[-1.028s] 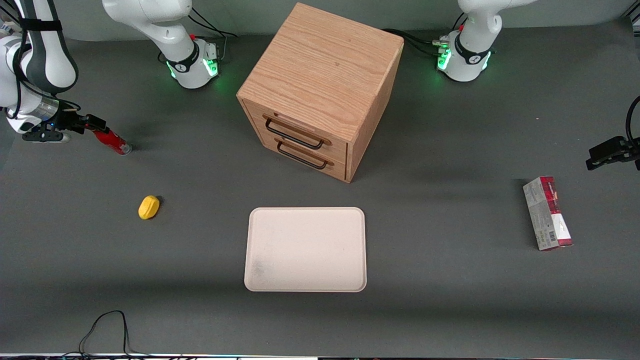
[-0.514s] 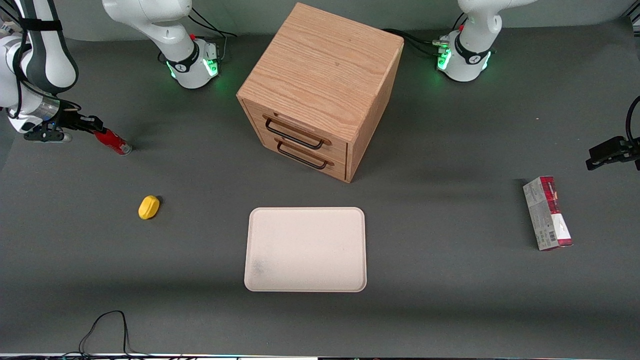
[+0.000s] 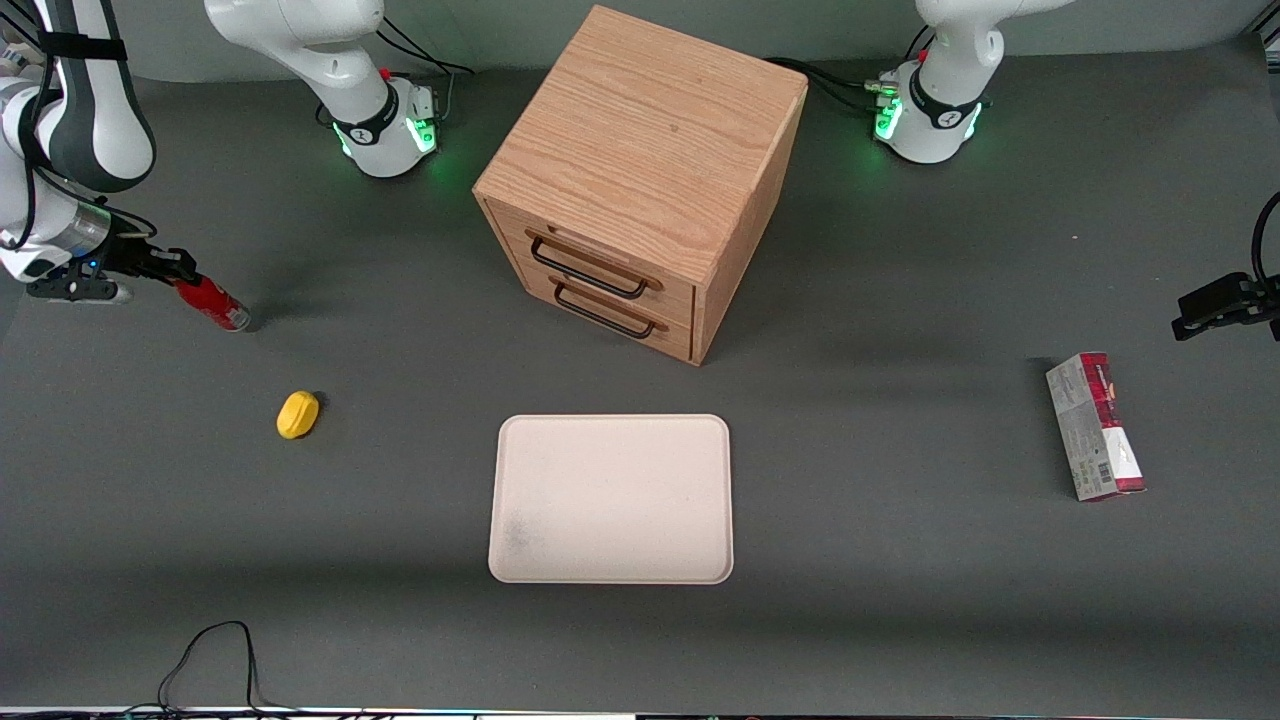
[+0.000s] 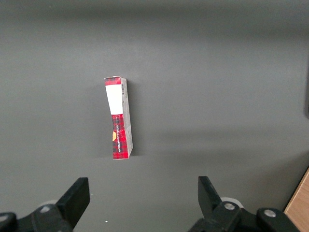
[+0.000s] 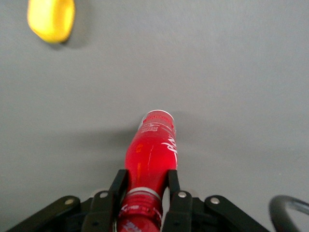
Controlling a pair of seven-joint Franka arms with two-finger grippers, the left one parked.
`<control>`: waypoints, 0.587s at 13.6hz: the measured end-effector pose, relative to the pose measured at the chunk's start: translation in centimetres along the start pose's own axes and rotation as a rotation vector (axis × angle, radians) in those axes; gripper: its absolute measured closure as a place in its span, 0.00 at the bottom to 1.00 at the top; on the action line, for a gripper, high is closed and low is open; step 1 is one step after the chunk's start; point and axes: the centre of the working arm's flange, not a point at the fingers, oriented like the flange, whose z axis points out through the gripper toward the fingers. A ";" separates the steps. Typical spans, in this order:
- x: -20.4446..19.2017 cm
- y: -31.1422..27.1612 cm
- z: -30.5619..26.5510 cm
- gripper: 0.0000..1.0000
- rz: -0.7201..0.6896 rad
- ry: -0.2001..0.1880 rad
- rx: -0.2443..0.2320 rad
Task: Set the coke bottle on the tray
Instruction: 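Lift the red bottle and carry it toward the white tray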
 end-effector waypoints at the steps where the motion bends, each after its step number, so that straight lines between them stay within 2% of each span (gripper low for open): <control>1: 1.6 -1.6 -2.1 0.62 -0.006 -0.019 -0.023; 3: 5.0 -4.8 -6.9 0.62 -0.013 -0.048 -0.052; 6: 9.8 -9.9 -14.8 0.62 0.001 -0.037 0.020; 8: 12.0 -13.4 -19.2 0.62 -0.002 -0.036 0.022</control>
